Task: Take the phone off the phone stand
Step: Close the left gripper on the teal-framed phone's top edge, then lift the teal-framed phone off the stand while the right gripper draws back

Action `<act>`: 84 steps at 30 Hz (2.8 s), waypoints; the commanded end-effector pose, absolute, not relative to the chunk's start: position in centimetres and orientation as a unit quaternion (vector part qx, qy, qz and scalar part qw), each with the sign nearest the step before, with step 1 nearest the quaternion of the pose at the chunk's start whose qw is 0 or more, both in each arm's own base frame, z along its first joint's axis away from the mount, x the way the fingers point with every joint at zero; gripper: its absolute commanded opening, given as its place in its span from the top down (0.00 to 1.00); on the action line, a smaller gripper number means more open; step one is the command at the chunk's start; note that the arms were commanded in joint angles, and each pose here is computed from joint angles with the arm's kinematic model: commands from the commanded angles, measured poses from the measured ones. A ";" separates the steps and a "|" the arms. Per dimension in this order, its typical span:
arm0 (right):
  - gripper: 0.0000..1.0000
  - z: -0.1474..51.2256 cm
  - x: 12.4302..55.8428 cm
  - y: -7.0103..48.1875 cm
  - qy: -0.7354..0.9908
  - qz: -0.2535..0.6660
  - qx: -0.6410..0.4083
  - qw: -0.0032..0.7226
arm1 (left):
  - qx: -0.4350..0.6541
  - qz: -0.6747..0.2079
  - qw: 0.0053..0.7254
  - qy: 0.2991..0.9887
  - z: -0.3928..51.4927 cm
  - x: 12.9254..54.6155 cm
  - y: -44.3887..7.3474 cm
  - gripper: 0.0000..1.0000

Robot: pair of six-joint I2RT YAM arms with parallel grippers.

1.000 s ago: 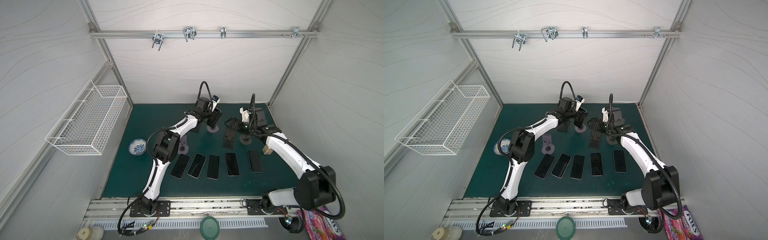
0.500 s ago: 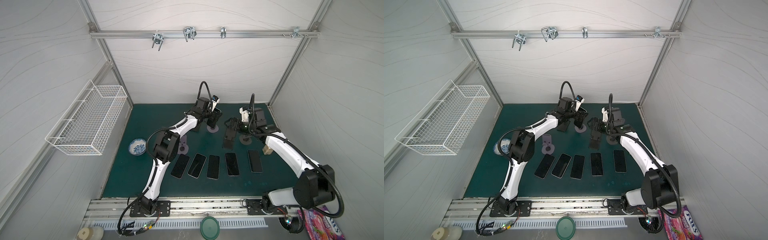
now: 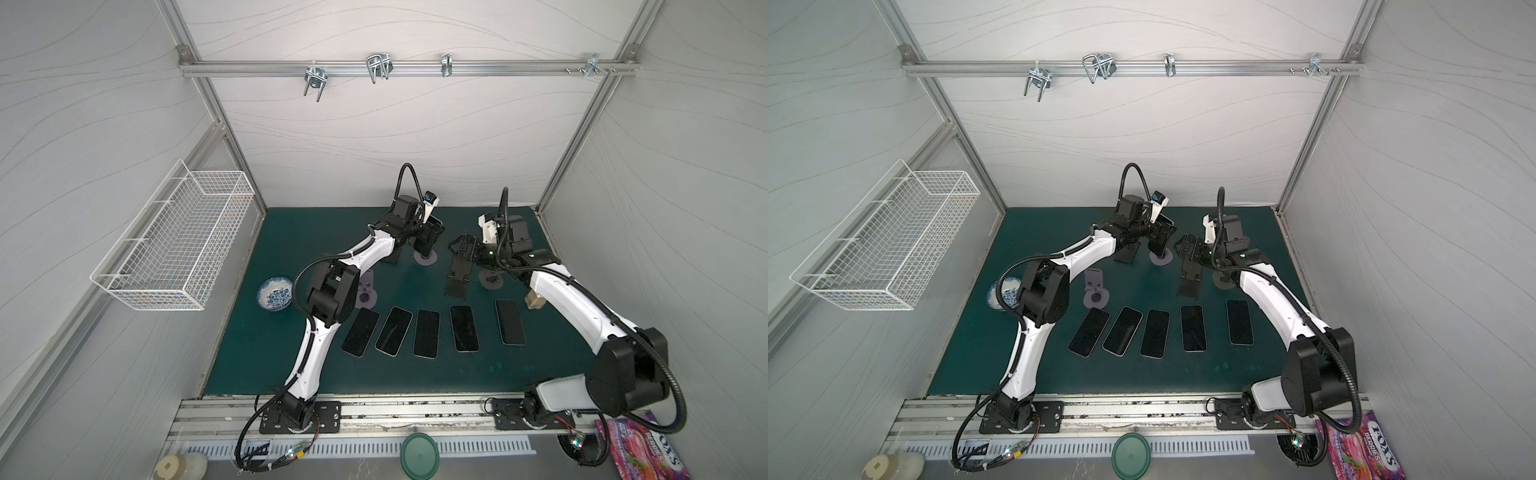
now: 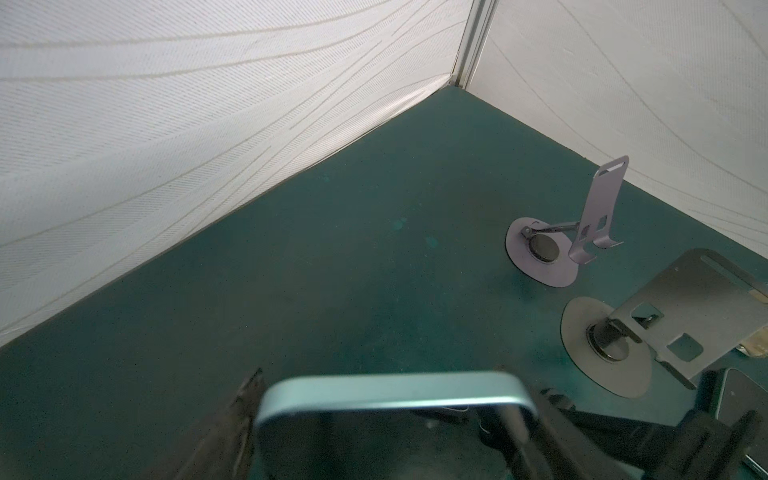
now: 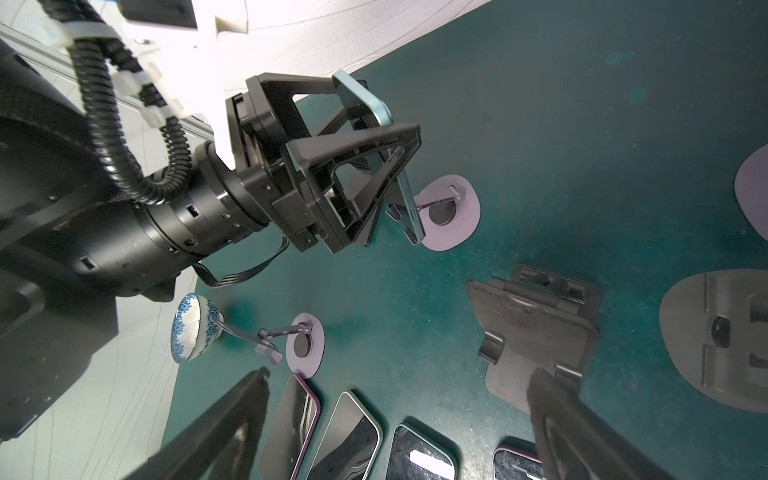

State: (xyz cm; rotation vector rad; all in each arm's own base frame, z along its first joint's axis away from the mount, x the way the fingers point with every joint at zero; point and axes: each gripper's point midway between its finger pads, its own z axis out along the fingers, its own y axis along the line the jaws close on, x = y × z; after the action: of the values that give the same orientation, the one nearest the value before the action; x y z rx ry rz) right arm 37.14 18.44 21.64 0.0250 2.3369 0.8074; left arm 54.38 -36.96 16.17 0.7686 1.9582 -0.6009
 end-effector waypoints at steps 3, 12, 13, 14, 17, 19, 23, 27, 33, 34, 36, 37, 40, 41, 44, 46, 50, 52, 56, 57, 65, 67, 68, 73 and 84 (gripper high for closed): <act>0.02 21.6 37.7 18.5 0.891 0.314 0.010 0.329 | 0.318 -0.252 0.463 0.788 15.3 54.9 -37.3 0.06; 0.02 21.6 37.8 18.6 0.891 0.314 0.009 0.329 | 0.314 -0.257 0.461 0.789 14.8 55.2 -37.3 0.07; 0.02 21.5 37.7 18.6 0.891 0.314 0.010 0.328 | 0.315 -0.256 0.460 0.790 14.6 55.2 -37.2 0.07; 0.02 21.5 37.7 18.6 0.891 0.314 0.009 0.327 | 0.314 -0.256 0.459 0.790 14.5 55.2 -37.2 0.07; 0.02 21.4 37.8 18.6 0.892 0.313 0.010 0.327 | 0.314 -0.253 0.458 0.792 14.2 55.3 -37.1 0.07; 0.02 21.3 37.8 18.6 0.892 0.314 0.010 0.326 | 0.316 -0.250 0.458 0.793 14.0 55.3 -37.0 0.07; 0.02 21.4 37.9 18.7 0.891 0.316 0.009 0.325 | 0.319 -0.253 0.457 0.790 14.2 55.3 -37.1 0.11; 0.02 21.3 37.8 18.7 0.892 0.315 0.009 0.324 | 0.324 -0.258 0.459 0.786 14.7 55.2 -37.2 0.18; 0.02 21.2 37.7 18.7 0.892 0.316 0.009 0.323 | 0.329 -0.257 0.461 0.783 15.2 55.1 -37.1 0.24; 0.02 21.2 37.7 18.7 0.892 0.315 0.010 0.324 | 0.328 -0.257 0.461 0.784 15.3 55.1 -37.1 0.25; 0.02 21.1 37.7 18.7 0.892 0.316 0.011 0.323 | 0.329 -0.256 0.462 0.783 15.5 55.1 -37.1 0.26; 0.02 21.2 37.7 18.7 0.892 0.317 0.010 0.324 | 0.328 -0.256 0.464 0.782 15.7 55.1 -37.0 0.27; 0.02 21.3 37.7 18.8 0.891 0.319 0.011 0.323 | 0.329 -0.255 0.466 0.781 16.2 55.0 -37.0 0.30; 0.02 21.3 37.7 18.8 0.891 0.319 0.011 0.323 | 0.328 -0.255 0.467 0.780 16.2 55.1 -36.9 0.30; 0.02 21.4 37.7 18.8 0.890 0.321 0.012 0.323 | 0.327 -0.254 0.470 0.780 16.8 55.1 -36.8 0.33; 0.02 21.6 37.7 18.9 0.889 0.322 0.011 0.324 | 0.327 -0.254 0.472 0.778 17.3 55.0 -36.8 0.34; 0.02 21.8 37.7 18.9 0.888 0.325 0.012 0.324 | 0.322 -0.257 0.481 0.774 18.5 55.0 -36.7 0.36; 0.02 21.9 37.6 18.9 0.889 0.326 0.012 0.322 | 0.320 -0.259 0.486 0.771 19.2 55.0 -36.7 0.36; 0.03 22.2 37.5 19.0 0.888 0.329 0.011 0.321 | 0.318 -0.263 0.494 0.765 20.6 54.8 -36.6 0.36; 0.02 22.4 37.5 19.0 0.887 0.331 0.011 0.323 | 0.318 -0.264 0.496 0.764 21.0 54.7 -36.6 0.37; 0.03 22.8 37.3 19.3 0.884 0.342 0.011 0.318 | 0.316 -0.264 0.510 0.755 23.1 54.3 -36.3 0.37; 0.03 22.9 37.3 19.3 0.884 0.343 0.012 0.318 | 0.313 -0.265 0.516 0.752 23.8 54.3 -36.2 0.37; 0.03 23.1 37.2 19.3 0.883 0.344 0.011 0.318 | 0.310 -0.265 0.518 0.752 24.2 54.3 -36.2 0.37; 0.04 23.6 37.0 19.3 0.881 0.348 0.015 0.320 | 0.301 -0.269 0.529 0.747 26.4 53.7 -35.7 0.38; 0.09 26.8 35.0 21.2 0.870 0.370 -0.007 0.326 | 0.268 -0.248 0.536 0.761 32.9 48.5 -31.5 0.41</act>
State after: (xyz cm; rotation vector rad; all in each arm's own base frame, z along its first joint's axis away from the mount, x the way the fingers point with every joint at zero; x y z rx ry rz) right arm 36.23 20.22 23.91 0.0328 2.3246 0.9403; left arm 49.85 -32.98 27.26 0.6830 1.9042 -0.6095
